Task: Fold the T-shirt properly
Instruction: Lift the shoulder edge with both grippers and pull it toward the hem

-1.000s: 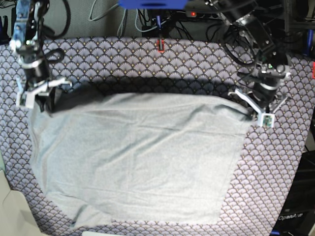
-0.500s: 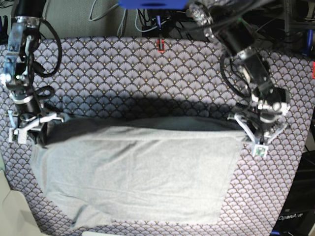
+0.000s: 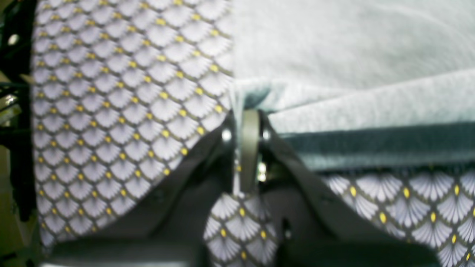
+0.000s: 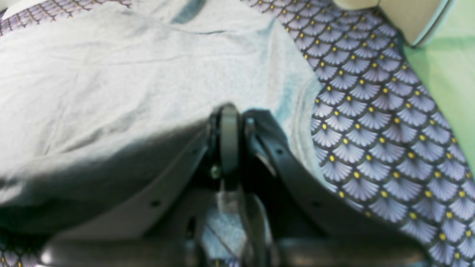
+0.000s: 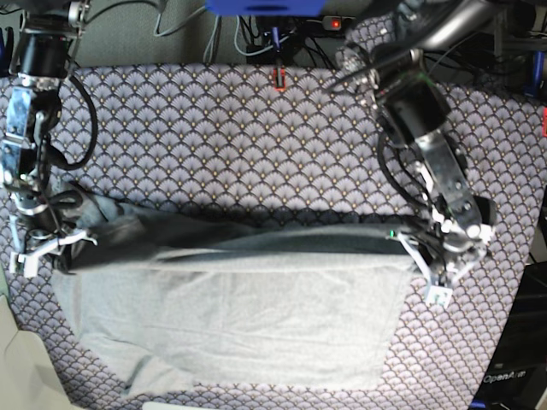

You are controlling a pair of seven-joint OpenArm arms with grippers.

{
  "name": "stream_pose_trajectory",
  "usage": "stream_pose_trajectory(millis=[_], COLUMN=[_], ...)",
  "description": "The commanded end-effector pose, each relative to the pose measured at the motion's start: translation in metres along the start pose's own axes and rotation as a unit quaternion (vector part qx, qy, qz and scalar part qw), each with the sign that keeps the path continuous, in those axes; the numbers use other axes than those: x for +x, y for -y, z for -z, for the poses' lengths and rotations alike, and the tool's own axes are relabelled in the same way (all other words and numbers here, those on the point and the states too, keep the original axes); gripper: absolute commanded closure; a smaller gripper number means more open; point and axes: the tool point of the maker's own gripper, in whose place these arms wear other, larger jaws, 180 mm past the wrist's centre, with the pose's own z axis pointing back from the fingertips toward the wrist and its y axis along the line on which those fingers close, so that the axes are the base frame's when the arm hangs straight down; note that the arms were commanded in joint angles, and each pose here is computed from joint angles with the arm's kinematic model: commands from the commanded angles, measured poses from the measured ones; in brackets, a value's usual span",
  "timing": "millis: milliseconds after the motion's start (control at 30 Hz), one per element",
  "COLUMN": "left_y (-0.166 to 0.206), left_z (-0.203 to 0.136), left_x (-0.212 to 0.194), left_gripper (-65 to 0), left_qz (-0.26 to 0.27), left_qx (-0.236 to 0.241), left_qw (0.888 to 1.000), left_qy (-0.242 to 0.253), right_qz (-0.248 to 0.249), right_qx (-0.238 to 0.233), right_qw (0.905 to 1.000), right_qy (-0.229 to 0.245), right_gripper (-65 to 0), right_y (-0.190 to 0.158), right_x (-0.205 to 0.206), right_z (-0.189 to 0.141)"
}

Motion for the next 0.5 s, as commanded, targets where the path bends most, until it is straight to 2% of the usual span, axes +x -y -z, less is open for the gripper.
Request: stream_pose_trajectory(millis=[0, 233, 467], left_y=[-0.014, -0.036, 0.003], left_z=[-0.004, -0.004, 0.009], left_x=[0.029, 0.05, 0.063], left_gripper=[0.0, 0.0, 0.0], left_qz=[0.0, 0.005, 0.05], left_qx=[0.016, 0.029, -0.015], left_qw=[0.999, 0.998, 0.996], left_qy=[0.035, 0.049, 0.076], right_qz=[-0.012, -0.037, -0.045], right_qx=[-0.006, 0.026, 0.034], right_qw=[0.9994, 0.999, 0.9984], right_qy=[0.032, 0.008, 0.01], right_gripper=[0.0, 0.0, 0.0], right_y=[0.008, -0.017, -0.025], right_x=[0.025, 0.01, 0.013], right_z=[0.001, 0.009, 0.012])
